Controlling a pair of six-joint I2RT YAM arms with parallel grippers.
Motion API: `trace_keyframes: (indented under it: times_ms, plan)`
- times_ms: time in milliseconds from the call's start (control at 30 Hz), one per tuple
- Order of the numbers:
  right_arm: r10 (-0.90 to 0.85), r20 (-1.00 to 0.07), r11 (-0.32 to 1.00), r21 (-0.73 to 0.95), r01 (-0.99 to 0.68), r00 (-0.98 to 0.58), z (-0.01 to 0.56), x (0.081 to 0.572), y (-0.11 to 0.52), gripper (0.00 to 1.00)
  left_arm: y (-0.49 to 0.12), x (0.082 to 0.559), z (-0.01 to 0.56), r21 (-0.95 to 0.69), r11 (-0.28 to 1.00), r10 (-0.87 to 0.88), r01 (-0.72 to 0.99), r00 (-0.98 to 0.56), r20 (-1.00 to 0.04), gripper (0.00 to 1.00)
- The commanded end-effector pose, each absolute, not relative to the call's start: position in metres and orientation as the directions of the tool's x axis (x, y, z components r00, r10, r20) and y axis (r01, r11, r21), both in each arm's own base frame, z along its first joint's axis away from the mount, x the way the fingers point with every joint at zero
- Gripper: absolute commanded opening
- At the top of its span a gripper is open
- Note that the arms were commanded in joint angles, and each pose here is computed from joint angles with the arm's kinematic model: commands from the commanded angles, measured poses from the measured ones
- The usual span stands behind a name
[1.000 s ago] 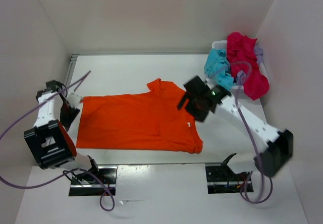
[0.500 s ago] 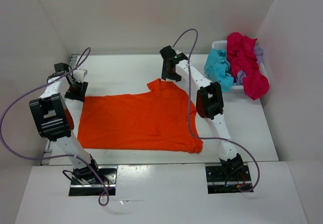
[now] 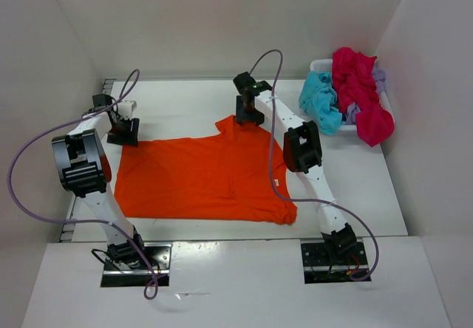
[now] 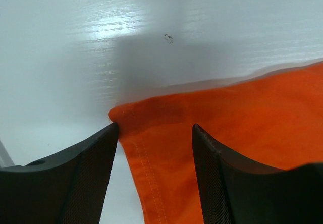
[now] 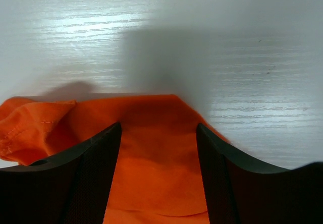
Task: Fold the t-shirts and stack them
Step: Grap the side of the flattened tshirt furthest away from the robot with both arms
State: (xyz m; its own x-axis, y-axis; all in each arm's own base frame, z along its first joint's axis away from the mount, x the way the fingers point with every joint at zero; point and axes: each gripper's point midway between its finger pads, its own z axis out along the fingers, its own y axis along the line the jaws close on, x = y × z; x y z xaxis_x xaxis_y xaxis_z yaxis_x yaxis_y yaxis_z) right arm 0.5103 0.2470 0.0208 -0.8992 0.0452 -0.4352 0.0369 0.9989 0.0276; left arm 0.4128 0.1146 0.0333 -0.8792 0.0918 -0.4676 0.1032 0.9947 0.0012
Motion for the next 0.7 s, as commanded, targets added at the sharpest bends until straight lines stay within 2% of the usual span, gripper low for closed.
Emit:
trace_keyframes:
  times_ms: [0, 233, 333, 467, 500, 533, 567, 600, 667]
  plan:
    - [0.023, -0.383, 0.999, 0.045, 0.006, -0.923, 0.022, 0.494, 0.247, 0.66, 0.109, 0.417, 0.028, -0.051, 0.995, 0.052, 0.087, -0.874, -0.483, 0.68]
    - [0.013, -0.375, 0.999, 0.050, -0.007, -0.927, 0.018, 0.492, 0.249, 0.66, 0.127, 0.413, 0.020, 0.037, 0.998, 0.053, 0.041, -0.890, -0.454, 0.68]
    - [0.014, -0.379, 0.998, 0.061, -0.010, -0.925, 0.018, 0.494, 0.251, 0.61, 0.130, 0.420, 0.036, 0.074, 0.997, 0.057, 0.024, -0.869, -0.491, 0.68]
    - [0.014, -0.375, 0.998, 0.069, -0.013, -0.927, 0.018, 0.493, 0.252, 0.41, 0.133, 0.424, 0.046, 0.094, 0.995, 0.062, 0.016, -0.855, -0.515, 0.68]
    - [0.014, -0.375, 0.998, 0.069, -0.013, -0.927, 0.018, 0.493, 0.252, 0.28, 0.134, 0.424, 0.046, 0.098, 0.995, 0.071, 0.023, -0.855, -0.514, 0.68]
    - [0.014, -0.375, 0.998, 0.069, -0.013, -0.927, 0.018, 0.493, 0.252, 0.21, 0.133, 0.423, 0.042, 0.095, 0.995, 0.069, 0.024, -0.860, -0.506, 0.68]
    - [0.014, -0.375, 0.998, 0.069, -0.013, -0.927, 0.018, 0.493, 0.252, 0.06, 0.130, 0.423, 0.036, 0.097, 0.994, 0.089, 0.047, -0.865, -0.494, 0.66]
    - [0.014, -0.375, 0.998, 0.069, -0.013, -0.927, 0.018, 0.493, 0.252, 0.00, 0.130, 0.423, 0.036, 0.097, 0.994, 0.089, 0.047, -0.865, -0.493, 0.62]
    - [0.006, -0.380, 0.997, 0.079, -0.026, -0.925, 0.024, 0.493, 0.254, 0.00, 0.127, 0.420, 0.025, 0.082, 0.994, 0.099, 0.068, -0.875, -0.473, 0.49]
